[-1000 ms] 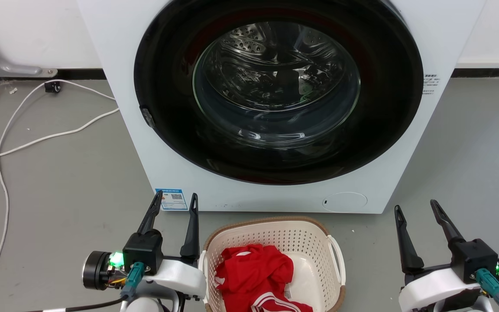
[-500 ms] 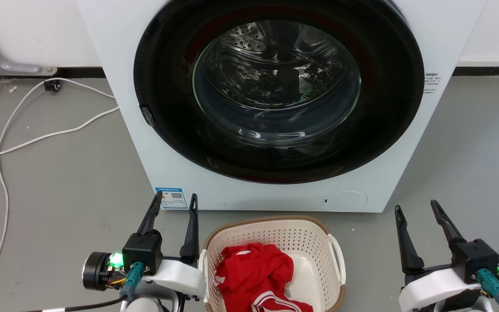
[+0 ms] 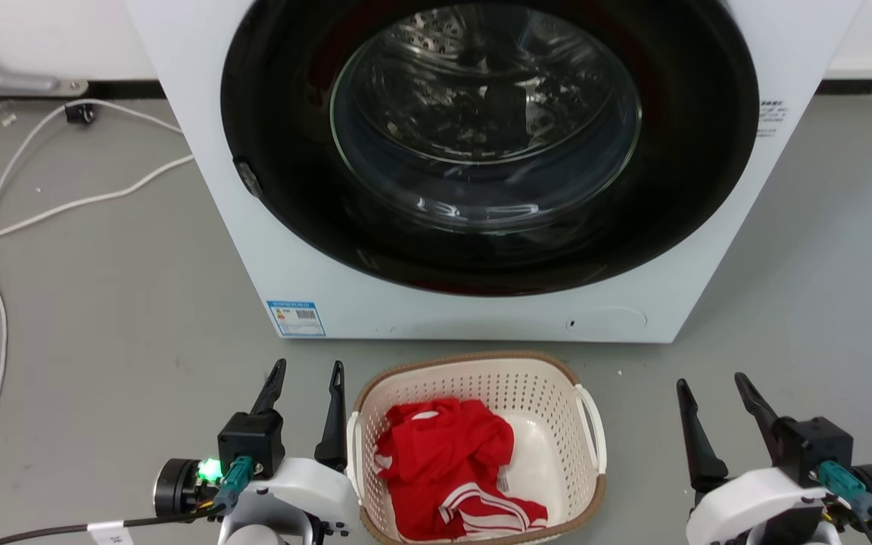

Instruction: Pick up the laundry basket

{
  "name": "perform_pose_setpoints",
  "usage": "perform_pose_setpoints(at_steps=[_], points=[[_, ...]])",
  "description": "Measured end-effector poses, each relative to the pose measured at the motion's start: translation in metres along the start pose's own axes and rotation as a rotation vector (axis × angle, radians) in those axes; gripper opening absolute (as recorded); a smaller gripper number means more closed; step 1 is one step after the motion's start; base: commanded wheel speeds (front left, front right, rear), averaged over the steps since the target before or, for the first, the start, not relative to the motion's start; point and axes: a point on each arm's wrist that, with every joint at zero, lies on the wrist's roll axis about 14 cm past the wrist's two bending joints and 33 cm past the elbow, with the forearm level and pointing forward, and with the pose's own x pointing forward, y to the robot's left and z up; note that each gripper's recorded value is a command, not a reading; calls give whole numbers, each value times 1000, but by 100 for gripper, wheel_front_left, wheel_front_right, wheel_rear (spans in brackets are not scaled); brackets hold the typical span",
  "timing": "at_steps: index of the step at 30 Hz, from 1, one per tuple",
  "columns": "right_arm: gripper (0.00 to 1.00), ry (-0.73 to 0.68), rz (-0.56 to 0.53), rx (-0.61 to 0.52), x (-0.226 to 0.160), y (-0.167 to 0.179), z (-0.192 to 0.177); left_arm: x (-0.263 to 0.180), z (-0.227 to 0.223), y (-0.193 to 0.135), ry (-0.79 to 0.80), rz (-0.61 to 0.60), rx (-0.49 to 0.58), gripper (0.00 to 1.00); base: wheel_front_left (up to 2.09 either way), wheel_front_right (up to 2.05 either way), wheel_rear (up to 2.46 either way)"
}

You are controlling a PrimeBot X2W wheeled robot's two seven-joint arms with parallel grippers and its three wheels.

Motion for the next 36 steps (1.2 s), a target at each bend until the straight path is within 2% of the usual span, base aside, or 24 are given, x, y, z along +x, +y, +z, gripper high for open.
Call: perform_pose_setpoints(at_steps=[10,20,30,36], points=[[100,209,16,75,24,5,-62,11,-90,3,282,-2,-72,100,0,0,0],[100,456,12,154,49,5,-140,29,-178,10,574,10,-141,100,0,0,0],[100,710,17,261,64,15,-215,36,-251,23,867,30,-202,100,0,0,0],[100,815,35,289,83,20,-244,46,-282,28,1004,37,-240,100,0,0,0]])
